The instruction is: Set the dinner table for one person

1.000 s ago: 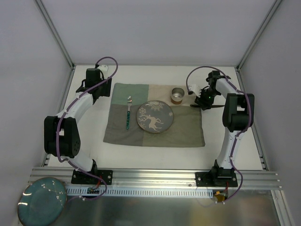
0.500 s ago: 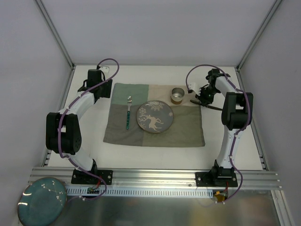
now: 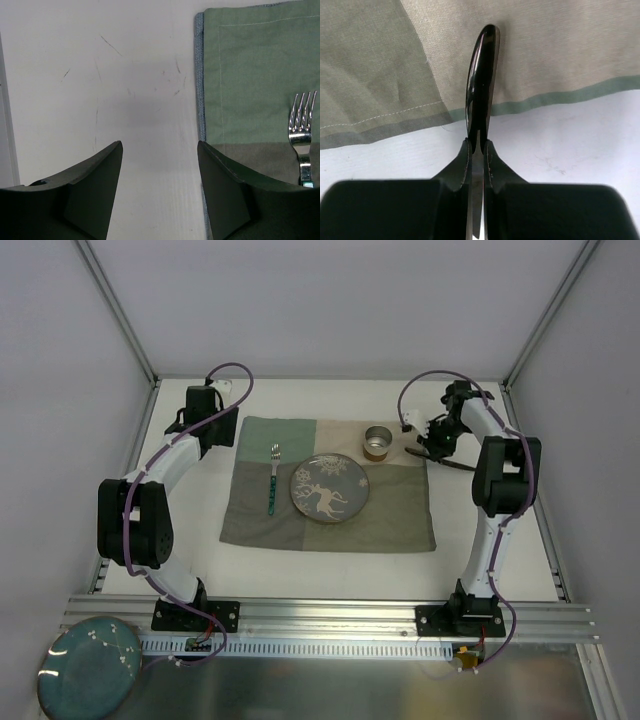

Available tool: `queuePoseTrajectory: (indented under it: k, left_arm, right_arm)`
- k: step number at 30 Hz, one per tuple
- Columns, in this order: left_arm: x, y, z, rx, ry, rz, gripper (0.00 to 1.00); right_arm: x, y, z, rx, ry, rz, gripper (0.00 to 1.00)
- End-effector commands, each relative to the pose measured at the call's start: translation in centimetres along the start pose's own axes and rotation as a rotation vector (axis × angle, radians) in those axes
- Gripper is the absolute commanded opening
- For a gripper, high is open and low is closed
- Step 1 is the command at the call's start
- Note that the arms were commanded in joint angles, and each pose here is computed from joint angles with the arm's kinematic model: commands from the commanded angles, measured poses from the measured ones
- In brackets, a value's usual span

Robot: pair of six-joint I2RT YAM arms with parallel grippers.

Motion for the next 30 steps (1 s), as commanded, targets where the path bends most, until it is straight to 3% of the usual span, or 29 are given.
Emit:
queuePoseTrajectory:
  k: [1,10,18,30]
  left_arm:
    - [-0.4,1.2,2.3,-0.014,-0.072,0.022,0.62]
    - [-1.3,1.3,3.6,-0.01,-0.114,0.012,0.62]
    - [-2.2,2.0,4.5,0.019,-0.141,0.039,0.62]
    - [-3.0,2.6,4.6,0.08,-0.141,0.066,0.63]
  right_arm:
    - [-6.4,-0.7,3.4,-0.055,-0.073,-0.102,0.0]
    - [-13.1,1.2,7.4,-0.195,-0.122,-0.246,0.0]
    - [-10.7,6.3,8.9,-0.538,0.025,-0.189,0.0]
    - [-9.5,7.8,8.5,-1.027,0.26,-0.161,0.0]
Point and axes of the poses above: each gripper's point midway between its finger pads, its own x axis out along the fingers, its own y axis along the line the jaws close on, z = x × y, the point moved 3 cm from there along -x, back along the fingers, and after that the axes turned 9 degrees about x, right-handed, at the moved point
